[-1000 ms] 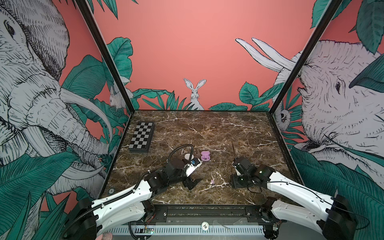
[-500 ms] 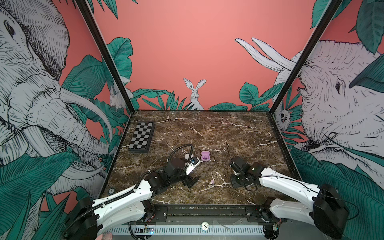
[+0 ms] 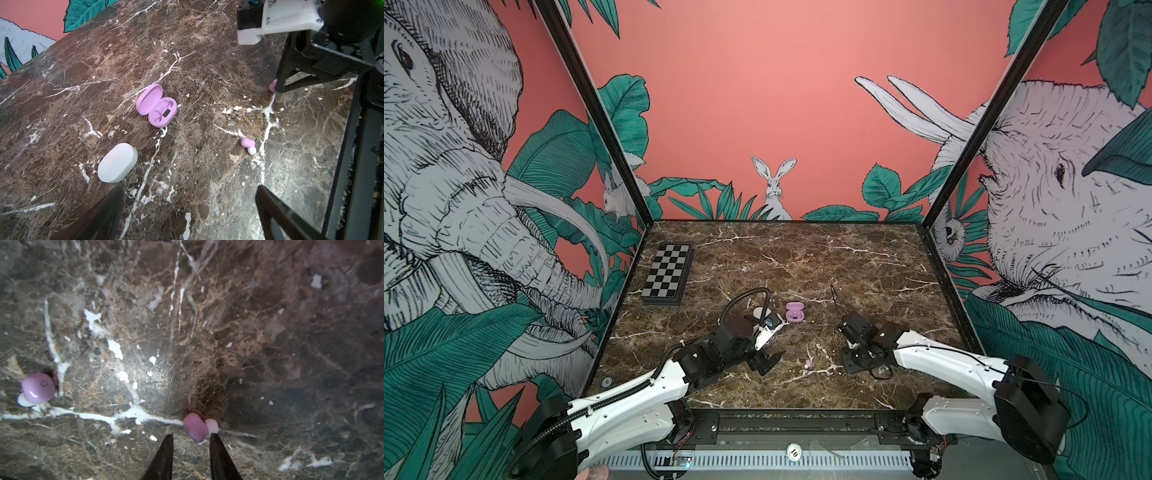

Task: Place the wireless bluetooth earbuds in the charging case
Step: 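Lower the open right gripper over one pink earbud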

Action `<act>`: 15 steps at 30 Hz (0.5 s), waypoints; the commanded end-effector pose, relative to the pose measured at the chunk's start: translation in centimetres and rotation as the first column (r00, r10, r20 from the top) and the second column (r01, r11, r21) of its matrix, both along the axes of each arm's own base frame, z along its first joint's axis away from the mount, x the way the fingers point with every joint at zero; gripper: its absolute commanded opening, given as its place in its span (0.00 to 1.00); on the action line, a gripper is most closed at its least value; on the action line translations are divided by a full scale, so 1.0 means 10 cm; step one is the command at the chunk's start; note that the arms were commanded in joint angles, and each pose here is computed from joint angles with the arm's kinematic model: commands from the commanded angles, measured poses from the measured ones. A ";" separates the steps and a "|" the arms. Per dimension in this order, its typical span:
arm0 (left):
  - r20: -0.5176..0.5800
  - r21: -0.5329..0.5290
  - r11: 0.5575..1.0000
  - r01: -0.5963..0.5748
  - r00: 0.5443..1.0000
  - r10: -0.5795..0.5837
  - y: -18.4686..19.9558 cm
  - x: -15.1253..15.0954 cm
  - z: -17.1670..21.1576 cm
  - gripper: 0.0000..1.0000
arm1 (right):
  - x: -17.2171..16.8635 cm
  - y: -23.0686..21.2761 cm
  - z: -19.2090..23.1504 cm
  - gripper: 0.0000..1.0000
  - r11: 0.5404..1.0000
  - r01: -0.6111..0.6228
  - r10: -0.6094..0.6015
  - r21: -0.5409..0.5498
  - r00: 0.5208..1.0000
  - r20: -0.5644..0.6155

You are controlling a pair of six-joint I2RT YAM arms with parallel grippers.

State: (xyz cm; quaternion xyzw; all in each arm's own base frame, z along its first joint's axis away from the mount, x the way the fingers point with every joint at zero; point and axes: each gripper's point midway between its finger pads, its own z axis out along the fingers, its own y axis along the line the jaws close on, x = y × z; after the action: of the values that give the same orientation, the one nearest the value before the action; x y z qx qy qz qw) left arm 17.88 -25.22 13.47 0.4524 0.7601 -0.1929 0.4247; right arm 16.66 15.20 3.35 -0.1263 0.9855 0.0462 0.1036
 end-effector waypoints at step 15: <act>0.033 -0.021 1.000 0.005 0.999 -0.004 -0.03 0.03 0.15 0.99 | 0.05 -0.06 -0.03 0.27 0.997 -0.024 0.025 -0.069 1.000 0.016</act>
State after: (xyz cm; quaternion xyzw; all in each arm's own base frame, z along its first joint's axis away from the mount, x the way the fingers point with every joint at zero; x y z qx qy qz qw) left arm 17.90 -25.21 13.47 0.4545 0.7589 -0.1911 0.4255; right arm 16.97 14.72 2.97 -0.1360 0.9848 0.0252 0.1048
